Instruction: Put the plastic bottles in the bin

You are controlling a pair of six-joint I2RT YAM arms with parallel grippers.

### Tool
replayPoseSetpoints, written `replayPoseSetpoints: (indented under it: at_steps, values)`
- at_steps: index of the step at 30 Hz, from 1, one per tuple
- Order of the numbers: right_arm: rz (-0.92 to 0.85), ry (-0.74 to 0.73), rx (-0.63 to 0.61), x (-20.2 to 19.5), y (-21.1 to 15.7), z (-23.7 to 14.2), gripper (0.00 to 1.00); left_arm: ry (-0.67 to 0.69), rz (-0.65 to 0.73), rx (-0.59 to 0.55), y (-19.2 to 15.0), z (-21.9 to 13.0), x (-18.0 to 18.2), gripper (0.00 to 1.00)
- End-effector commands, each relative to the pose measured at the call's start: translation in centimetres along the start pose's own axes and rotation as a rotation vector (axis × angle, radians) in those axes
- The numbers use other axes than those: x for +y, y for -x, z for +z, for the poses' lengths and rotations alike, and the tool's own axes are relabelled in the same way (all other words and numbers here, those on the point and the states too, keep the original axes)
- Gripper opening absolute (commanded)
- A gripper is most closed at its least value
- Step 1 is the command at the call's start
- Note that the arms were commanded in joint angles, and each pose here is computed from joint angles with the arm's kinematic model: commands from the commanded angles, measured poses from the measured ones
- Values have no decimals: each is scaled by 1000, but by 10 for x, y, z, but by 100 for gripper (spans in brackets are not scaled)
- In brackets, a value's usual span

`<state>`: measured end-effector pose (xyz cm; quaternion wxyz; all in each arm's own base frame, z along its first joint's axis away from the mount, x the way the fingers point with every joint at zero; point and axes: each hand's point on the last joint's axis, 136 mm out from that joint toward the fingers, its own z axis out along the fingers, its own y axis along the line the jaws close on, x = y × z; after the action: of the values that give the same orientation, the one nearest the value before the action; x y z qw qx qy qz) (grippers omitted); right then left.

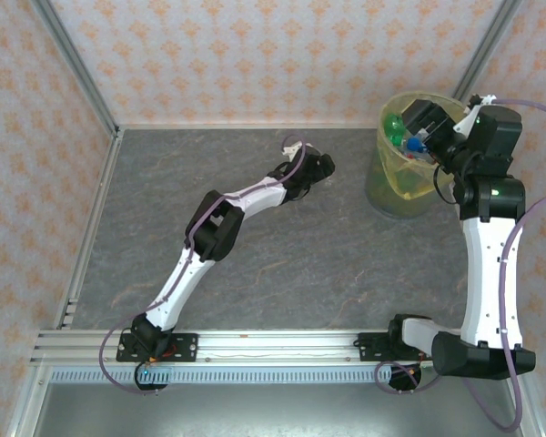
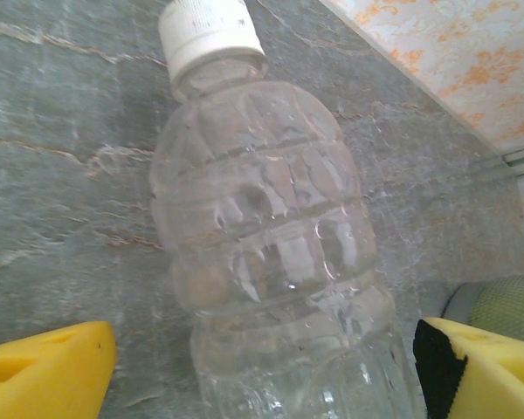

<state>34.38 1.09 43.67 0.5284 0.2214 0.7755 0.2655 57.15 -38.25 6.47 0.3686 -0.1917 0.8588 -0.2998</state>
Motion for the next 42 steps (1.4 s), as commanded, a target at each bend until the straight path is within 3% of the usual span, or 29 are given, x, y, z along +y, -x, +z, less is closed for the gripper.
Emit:
replayPoseSetpoints:
  at_steps: [1, 10, 19, 33, 38, 42]
  values:
    - [-11, 24, 1, 5, -4, -4, 100, -62, -46, 12, -11, 7, -15, 89]
    - [-4, 20, 8, 3, -6, -4, 100, -159, -89, 26, -21, 11, -30, 82]
    - [-2, 41, -35, 12, 1, -17, 100, -186, -107, 29, -20, 10, -33, 60]
    - [12, 47, -38, 11, -5, -26, 100, -141, -108, 12, -6, -6, -20, 64]
    - [19, 51, -36, 9, -8, -25, 100, -152, -109, -15, 6, -19, -25, 78]
    - [32, 68, -22, 10, -12, -23, 100, -173, -151, -24, 14, -18, -25, 81]
